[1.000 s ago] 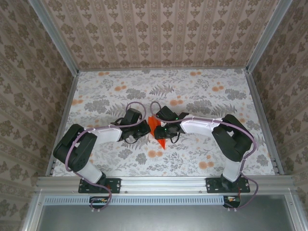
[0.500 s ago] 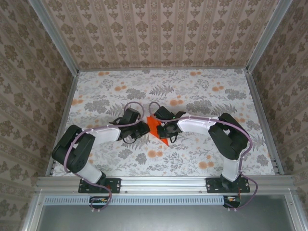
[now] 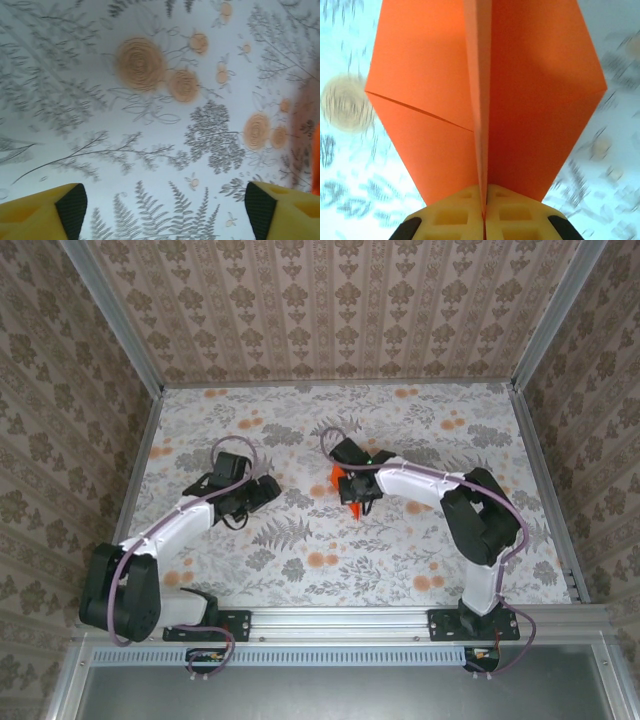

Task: Fold a paper plane with a square sheet of paper (pick it up from the middle)
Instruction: Move the paper plane to the top-center of the table.

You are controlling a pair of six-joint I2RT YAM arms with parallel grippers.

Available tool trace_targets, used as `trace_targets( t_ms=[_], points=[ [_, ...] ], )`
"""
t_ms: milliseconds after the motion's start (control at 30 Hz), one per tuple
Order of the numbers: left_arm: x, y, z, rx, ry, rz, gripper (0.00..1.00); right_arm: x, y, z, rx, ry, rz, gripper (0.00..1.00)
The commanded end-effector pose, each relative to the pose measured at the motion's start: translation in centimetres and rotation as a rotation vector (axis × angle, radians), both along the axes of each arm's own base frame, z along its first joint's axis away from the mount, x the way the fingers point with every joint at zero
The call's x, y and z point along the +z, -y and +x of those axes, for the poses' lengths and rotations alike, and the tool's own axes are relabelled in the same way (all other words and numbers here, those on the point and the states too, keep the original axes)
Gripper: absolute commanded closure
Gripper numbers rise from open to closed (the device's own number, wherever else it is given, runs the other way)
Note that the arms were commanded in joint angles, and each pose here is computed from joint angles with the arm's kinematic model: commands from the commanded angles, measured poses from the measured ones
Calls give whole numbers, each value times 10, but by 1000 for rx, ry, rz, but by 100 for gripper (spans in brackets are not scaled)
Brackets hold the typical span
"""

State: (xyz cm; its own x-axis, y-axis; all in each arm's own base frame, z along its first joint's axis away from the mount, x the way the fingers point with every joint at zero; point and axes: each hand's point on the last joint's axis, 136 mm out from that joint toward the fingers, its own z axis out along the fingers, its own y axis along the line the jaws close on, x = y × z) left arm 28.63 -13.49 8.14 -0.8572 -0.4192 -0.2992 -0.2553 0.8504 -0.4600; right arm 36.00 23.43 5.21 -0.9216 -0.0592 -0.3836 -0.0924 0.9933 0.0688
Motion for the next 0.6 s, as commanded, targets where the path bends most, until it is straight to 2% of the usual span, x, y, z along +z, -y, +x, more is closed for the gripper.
trace_targets(
  t_ms=[0, 200, 367, 567],
  points=[
    [7, -19, -7, -12, -6, 98, 10, 0, 12, 29, 19, 22, -50, 92],
    [10, -25, -8, -14, 9, 118, 0, -8, 24, 72, 11, 28, -65, 92],
    [6, -26, -9, -16, -5, 125, 0, -10, 31, 92, -4, 34, -67, 90],
    [1, -24, -8, -21, -20, 118, 0, -27, 35, 98, -14, 3, -87, 86]
  ],
)
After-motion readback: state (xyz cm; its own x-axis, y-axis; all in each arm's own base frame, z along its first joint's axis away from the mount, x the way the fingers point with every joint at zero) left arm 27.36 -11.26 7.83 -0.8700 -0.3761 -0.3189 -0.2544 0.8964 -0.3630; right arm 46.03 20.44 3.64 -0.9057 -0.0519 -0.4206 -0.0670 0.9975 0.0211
